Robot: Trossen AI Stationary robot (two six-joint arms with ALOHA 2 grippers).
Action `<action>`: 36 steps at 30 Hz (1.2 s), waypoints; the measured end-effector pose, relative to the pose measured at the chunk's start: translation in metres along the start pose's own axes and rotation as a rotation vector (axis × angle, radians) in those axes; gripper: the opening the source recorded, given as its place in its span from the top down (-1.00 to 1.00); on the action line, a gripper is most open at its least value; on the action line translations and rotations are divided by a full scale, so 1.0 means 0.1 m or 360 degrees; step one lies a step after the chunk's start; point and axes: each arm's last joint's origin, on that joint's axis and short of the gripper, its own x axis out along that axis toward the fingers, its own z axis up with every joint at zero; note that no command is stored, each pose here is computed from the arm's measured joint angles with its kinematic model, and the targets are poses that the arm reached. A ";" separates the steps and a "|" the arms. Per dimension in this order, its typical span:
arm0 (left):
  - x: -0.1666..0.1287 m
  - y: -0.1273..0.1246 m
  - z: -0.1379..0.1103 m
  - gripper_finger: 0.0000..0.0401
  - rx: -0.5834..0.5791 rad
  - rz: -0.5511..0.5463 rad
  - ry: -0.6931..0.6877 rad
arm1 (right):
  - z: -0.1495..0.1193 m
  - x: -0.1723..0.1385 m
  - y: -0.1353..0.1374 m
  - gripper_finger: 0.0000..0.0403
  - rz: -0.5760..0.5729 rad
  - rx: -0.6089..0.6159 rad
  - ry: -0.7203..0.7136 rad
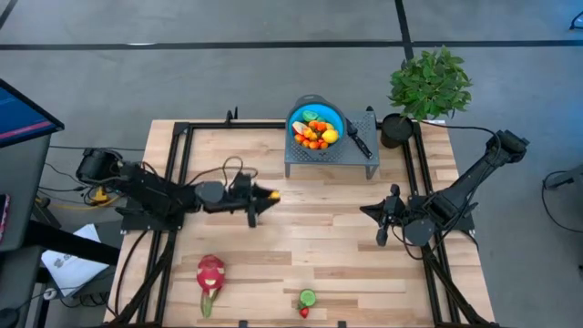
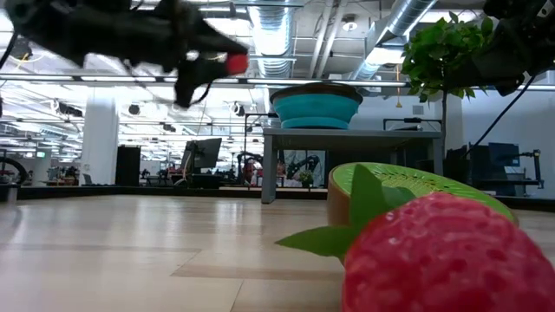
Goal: Pick & Place Fruit
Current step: Put the yellow pear into the strainer bowl
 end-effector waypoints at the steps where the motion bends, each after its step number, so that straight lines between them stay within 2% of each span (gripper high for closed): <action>1: 0.05 -0.01 0.08 0.36 0.0067 0.0007 -0.0047 | 0.00 0.00 0.00 1.00 0.0000 0.0000 0.0000; 5: 0.22 -0.07 0.47 0.36 0.0312 0.0046 -0.0252 | 0.00 0.00 0.00 1.00 -0.0001 0.0000 0.0000; 9: 0.34 -0.07 0.86 0.36 0.0481 0.0130 -0.0443 | 0.00 0.00 0.00 1.00 -0.0001 0.0003 0.0000; 14: 0.43 0.05 1.21 0.36 0.0592 0.0264 -0.0596 | 0.01 0.02 -0.02 1.00 -0.0032 0.0009 -0.0009; 18: 0.56 0.21 1.30 0.37 0.0605 0.0366 -0.0604 | 0.03 0.06 -0.05 1.00 -0.0085 0.0031 -0.0015; 24: 0.96 0.42 1.29 0.37 0.0610 0.0431 -0.0540 | 0.05 0.12 -0.10 1.00 -0.0164 0.0061 -0.0021; 28: 1.17 0.56 1.32 0.37 0.0609 0.0530 -0.0547 | 0.07 0.14 -0.13 1.00 -0.0204 0.0003 -0.0019; 32: 1.25 0.75 1.32 0.37 0.0602 0.0672 -0.0547 | 0.08 0.17 -0.15 1.00 -0.0236 0.0010 -0.0017; 36: 1.25 0.84 1.35 0.35 0.0601 0.0718 -0.0554 | 0.08 0.18 -0.16 1.00 -0.0246 0.0016 -0.0013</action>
